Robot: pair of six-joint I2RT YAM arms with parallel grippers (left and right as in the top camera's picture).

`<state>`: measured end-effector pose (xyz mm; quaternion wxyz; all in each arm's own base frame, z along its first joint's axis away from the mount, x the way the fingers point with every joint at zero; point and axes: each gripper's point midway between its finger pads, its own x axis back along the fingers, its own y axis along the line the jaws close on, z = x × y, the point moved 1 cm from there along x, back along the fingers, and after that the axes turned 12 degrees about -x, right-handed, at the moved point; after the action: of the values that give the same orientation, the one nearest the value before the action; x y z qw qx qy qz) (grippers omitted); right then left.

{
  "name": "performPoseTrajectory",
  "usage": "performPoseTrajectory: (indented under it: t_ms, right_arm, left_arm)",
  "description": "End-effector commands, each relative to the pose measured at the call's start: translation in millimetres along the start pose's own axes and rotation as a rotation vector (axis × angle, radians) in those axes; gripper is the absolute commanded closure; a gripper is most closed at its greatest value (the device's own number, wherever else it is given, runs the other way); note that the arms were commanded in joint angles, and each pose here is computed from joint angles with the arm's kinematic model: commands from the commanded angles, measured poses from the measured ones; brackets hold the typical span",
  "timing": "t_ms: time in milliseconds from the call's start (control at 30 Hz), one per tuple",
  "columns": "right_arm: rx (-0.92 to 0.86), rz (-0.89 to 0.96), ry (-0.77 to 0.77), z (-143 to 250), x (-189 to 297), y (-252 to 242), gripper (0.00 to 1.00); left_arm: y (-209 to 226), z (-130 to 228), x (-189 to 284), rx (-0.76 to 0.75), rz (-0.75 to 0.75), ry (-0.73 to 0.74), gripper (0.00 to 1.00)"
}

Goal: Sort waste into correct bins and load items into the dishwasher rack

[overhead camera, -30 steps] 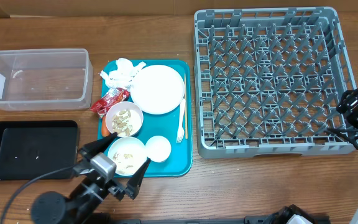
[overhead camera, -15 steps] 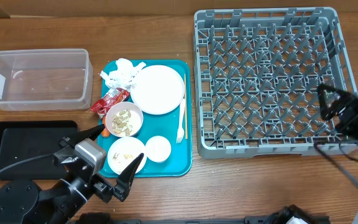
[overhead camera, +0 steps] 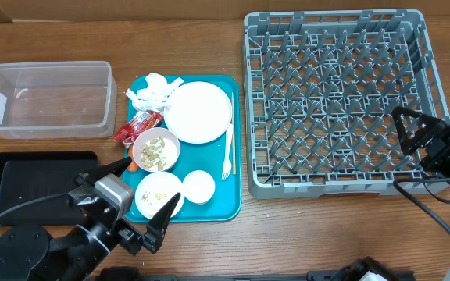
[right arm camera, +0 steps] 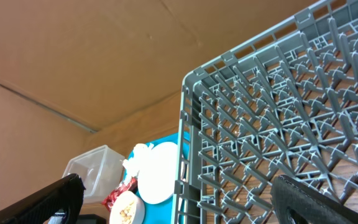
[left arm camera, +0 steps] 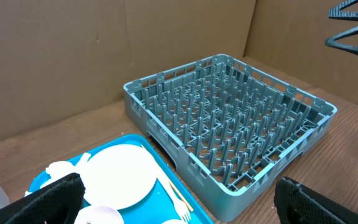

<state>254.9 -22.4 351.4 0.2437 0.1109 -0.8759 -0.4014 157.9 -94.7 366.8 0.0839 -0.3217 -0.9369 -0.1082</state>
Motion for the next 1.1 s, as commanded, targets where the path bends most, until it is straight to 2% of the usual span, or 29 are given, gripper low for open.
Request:
performPoseTrajectory:
  t_ms: [0,500,833,1067]
  right_arm:
    - [-0.005,-0.015,0.008,-6,-2,1,0.0]
    - [-0.183,0.047,0.116,-17,-41,-57,0.0]
    - [-0.172,0.433,0.013,-31,-31,-125,0.0]
    - [-0.168,0.475,0.0,-32,-29,-131,0.0]
  left_arm:
    - [-1,-3,3,-0.02,-0.003,-0.002,0.0]
    - [-3,0,3,-0.004,0.01,0.011,0.0]
    - [-4,4,3,0.025,0.009,0.028,0.0]
    - [-4,4,3,0.027,0.014,0.027,0.0]
